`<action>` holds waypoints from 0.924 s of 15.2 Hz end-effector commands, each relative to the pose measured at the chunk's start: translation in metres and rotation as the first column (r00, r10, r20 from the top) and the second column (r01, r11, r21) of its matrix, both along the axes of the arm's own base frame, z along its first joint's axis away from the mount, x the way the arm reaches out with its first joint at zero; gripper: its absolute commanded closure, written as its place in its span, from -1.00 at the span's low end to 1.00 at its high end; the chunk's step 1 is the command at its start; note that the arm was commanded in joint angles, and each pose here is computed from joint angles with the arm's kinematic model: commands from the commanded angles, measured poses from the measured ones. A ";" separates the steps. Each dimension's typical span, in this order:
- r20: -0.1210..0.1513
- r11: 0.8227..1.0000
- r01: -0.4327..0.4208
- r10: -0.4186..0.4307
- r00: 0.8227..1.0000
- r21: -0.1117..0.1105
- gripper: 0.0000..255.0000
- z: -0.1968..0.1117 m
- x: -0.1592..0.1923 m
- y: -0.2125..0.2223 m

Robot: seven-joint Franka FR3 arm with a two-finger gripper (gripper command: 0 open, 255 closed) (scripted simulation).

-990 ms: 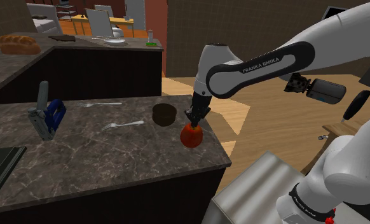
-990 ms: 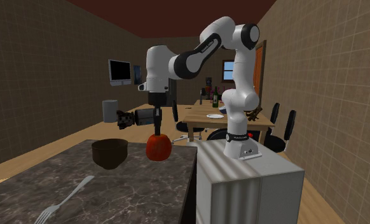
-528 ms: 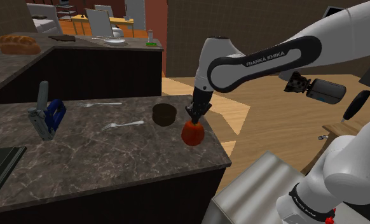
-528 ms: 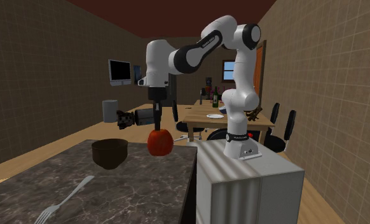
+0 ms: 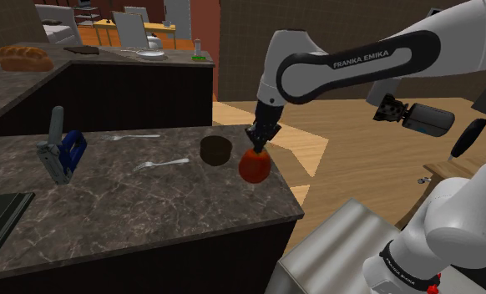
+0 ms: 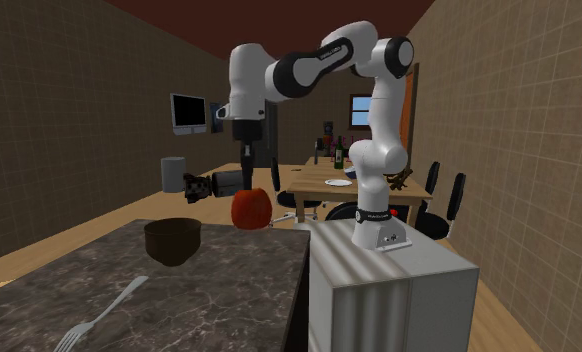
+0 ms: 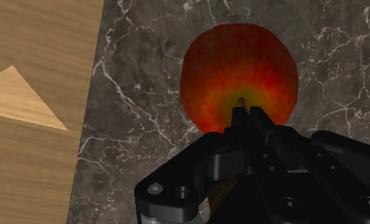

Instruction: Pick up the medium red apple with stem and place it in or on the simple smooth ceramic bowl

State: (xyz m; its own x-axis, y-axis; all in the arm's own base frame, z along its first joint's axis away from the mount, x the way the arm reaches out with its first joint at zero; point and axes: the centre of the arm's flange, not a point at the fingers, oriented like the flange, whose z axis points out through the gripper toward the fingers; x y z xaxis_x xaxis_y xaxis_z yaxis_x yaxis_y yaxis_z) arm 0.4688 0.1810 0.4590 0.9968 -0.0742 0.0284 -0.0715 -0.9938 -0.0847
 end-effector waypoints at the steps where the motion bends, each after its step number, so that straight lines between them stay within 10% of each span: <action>1: 0.000 1.000 0.000 0.000 1.000 0.000 1.00 0.011 0.000 0.001; 14: 0.000 1.000 0.000 0.000 1.000 0.000 1.00 0.079 0.000 0.001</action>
State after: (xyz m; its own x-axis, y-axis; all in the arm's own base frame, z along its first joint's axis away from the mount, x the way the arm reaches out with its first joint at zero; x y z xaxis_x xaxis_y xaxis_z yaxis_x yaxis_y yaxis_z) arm 0.4693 0.1825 0.5337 0.9968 -0.0741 0.0285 -0.0715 -0.9938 -0.0847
